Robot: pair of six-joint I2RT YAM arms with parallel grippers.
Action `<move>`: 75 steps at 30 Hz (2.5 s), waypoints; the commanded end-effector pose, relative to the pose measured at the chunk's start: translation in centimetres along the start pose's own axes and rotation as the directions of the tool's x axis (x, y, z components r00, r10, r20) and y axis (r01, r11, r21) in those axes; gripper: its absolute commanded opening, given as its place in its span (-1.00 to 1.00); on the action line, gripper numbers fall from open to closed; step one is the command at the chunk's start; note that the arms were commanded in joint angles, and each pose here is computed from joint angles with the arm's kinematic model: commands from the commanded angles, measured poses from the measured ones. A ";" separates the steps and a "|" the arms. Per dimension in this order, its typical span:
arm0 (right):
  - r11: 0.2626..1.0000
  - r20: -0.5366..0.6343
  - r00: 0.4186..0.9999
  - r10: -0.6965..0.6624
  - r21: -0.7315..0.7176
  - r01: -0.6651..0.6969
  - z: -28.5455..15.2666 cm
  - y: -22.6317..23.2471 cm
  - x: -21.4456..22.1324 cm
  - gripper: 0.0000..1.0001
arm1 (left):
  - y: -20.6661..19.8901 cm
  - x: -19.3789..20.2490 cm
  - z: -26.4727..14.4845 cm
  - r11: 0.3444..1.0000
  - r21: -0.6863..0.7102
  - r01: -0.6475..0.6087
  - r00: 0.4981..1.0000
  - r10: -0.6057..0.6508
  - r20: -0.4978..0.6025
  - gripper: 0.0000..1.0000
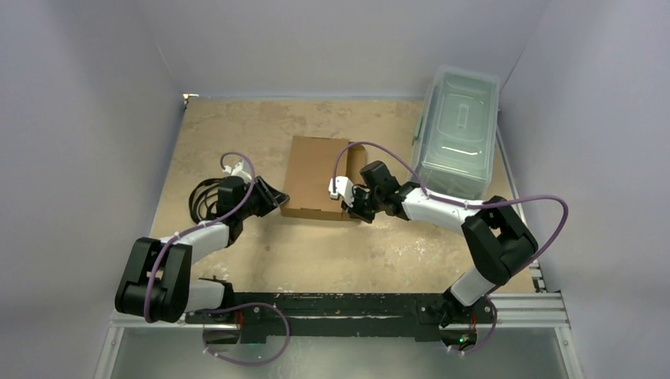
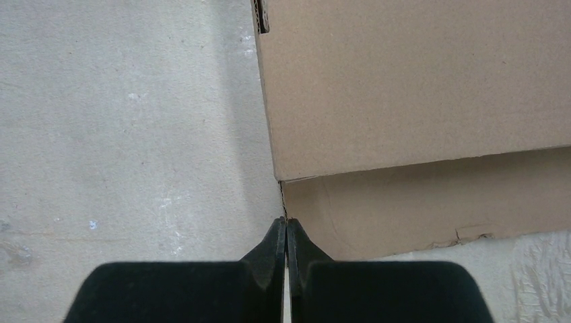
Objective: Fold the paper box
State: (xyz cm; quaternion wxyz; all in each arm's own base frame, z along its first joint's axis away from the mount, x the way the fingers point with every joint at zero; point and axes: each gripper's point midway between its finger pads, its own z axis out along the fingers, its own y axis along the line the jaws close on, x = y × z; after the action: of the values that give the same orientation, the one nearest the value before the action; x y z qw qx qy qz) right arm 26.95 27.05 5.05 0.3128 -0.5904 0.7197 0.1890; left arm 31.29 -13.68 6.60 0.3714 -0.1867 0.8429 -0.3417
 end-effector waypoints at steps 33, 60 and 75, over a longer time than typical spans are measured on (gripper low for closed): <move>0.995 0.020 0.995 -0.099 -0.021 0.099 0.8 1.3 -4.1 -0.66 | -0.6 1.3 0.1 1.000 0.002 -0.006 0.997 0.006 -0.080 -0.32; 0.957 0.185 0.981 0.061 0.270 -0.110 -8.6 -6.6 -6.4 -0.46 | -5.5 -7.3 -4.3 0.969 -0.042 -0.245 0.966 0.247 0.073 0.44; 0.744 0.081 0.950 0.303 0.602 -0.289 -4.8 -13.8 0.2 -1.00 | -6.3 -11.7 2.7 0.951 0.070 -0.303 0.952 0.305 -0.022 0.44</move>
State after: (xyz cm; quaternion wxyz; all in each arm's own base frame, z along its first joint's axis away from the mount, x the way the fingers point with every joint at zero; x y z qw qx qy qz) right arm 37.13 21.47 9.63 0.4163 -0.3984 0.8170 0.0218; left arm 40.37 -11.67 16.53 0.4250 -0.0782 0.8558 -0.2844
